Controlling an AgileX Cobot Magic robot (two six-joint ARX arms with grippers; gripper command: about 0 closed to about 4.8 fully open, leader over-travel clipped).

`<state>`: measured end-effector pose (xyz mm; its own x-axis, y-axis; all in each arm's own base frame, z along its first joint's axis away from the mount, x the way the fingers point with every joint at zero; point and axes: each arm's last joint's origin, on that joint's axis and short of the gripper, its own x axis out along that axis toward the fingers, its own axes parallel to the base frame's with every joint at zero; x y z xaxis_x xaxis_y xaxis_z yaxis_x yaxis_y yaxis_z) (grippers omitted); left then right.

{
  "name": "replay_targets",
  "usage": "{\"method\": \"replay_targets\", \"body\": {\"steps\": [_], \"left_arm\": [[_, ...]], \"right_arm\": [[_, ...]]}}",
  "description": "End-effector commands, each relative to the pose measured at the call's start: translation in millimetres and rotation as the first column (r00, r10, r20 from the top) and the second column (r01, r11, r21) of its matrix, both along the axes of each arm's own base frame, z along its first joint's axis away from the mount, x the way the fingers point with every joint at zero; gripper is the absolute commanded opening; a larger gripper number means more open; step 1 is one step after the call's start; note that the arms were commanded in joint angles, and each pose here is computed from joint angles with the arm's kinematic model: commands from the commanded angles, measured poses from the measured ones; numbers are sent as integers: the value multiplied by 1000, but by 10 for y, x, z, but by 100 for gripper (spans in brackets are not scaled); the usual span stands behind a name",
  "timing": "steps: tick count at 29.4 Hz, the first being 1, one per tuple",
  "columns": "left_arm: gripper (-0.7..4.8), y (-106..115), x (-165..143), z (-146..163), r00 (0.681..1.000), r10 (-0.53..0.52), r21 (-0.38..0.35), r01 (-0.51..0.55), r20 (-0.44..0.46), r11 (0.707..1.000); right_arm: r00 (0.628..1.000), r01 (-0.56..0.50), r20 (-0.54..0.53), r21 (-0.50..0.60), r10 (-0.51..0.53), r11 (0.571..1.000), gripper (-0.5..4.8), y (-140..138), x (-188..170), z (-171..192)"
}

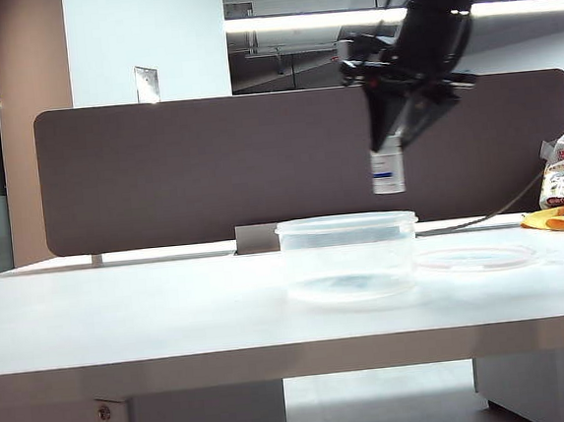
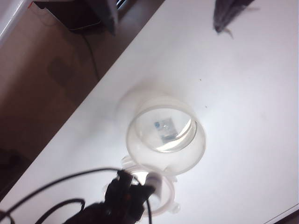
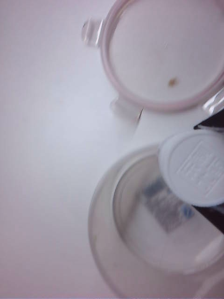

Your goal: Remove the lid of the round box, pick up the small white medicine bottle inside, and place it on the table.

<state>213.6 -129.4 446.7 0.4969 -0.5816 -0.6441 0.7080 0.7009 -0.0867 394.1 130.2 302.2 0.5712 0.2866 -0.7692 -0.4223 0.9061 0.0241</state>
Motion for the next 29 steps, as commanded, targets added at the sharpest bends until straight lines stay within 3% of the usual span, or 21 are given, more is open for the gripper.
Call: {"method": "replay_targets", "body": {"steps": [1,11,25,29], "left_arm": [[266,8,-10,9,1000,-3,3,3,5,1000],[266,2,0,21,1000,-3,-6,3,20,1000],[266,3,-1,21,1000,-3,-5,3,19,1000],[266,3,4,22,1000,3,-2,-3,23,1000]], "right_arm": [[999,40,-1,-10,-40,999,143,-146,23,27],[993,99,-60,-2,-99,995,143,-424,65,-25],[977,22,-215,95,-1,995,142,-221,176,-425],[978,-12,-205,106,33,994,113,-104,161,-429]]}}
